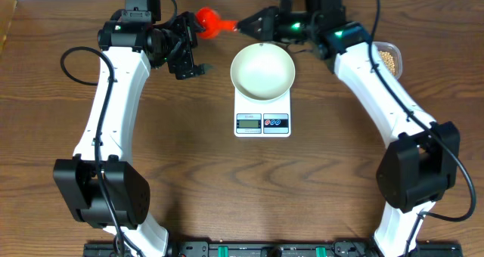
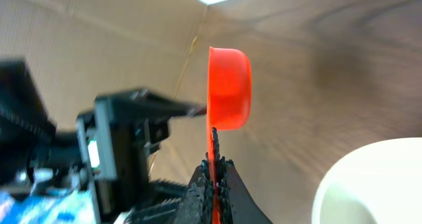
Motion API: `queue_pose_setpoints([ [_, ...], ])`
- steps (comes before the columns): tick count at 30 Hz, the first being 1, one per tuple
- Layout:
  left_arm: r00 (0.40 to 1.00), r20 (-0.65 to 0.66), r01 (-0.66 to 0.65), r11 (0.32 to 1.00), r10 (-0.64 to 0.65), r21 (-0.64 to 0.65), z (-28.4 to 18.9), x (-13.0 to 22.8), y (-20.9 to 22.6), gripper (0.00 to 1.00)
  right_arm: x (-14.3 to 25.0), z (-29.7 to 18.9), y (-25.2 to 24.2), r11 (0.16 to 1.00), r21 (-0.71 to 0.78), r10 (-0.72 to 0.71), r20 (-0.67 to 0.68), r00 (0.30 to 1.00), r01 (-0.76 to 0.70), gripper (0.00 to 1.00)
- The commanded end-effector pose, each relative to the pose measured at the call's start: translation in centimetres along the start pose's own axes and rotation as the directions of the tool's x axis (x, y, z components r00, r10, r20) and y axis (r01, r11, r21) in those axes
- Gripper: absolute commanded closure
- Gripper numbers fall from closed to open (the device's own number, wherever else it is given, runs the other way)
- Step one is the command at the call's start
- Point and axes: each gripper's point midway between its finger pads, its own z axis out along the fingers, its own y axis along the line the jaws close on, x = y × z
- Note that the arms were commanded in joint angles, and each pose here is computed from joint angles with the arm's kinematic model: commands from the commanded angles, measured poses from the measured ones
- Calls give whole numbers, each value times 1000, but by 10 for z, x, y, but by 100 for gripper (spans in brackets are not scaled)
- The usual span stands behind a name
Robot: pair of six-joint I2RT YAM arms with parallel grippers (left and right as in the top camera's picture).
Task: Scoop item into bowl and weigh 50g on scale
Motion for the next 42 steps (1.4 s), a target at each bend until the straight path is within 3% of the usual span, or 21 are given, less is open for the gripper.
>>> queue_pose_setpoints([
  [1,978,56,-200,979,199,28,-8,-4,-9,14,-33,-25,-26,996,82,25,110,994,-34,99],
  [3,918,120,-383,924,378,14,-9,-13,-12,13,-45,-38,-40,992,118,31,153,988,-49,99],
  [4,833,170,-531,847,527,-23,-10,-22,-15,14,-53,-49,-51,987,149,29,185,982,-57,99],
  [8,607,189,-763,633,772,-135,-12,-34,-11,13,-68,-75,-73,980,193,7,226,974,-51,98],
  [10,515,171,-824,540,840,-172,-13,-37,-9,13,-73,-90,-85,973,218,16,241,970,-70,99],
  [13,332,114,-920,348,936,-178,-11,-29,-7,14,-76,-111,-102,962,256,23,256,966,-91,98],
  [18,70,52,-980,78,996,-182,-8,-5,1,29,-86,-147,-118,938,328,6,310,951,-113,99],
  [20,9,54,-977,20,999,-213,-9,5,4,34,-91,-164,-120,924,363,-9,339,941,-122,98],
  [23,-43,50,-968,-29,998,-247,-8,17,10,41,-94,-183,-124,902,410,-23,364,931,-138,98],
  [26,-69,37,-969,-58,997,-241,-2,28,15,66,-92,-195,-126,883,446,-34,370,928,-145,98],
  [31,-81,40,-969,-69,996,-238,0,32,15,90,-90,-207,-134,860,492,-60,360,931,-135,99],
  [42,-102,98,-946,-65,990,-319,-4,20,1,92,-83,-219,-149,812,579,-124,299,946,-76,99],
])
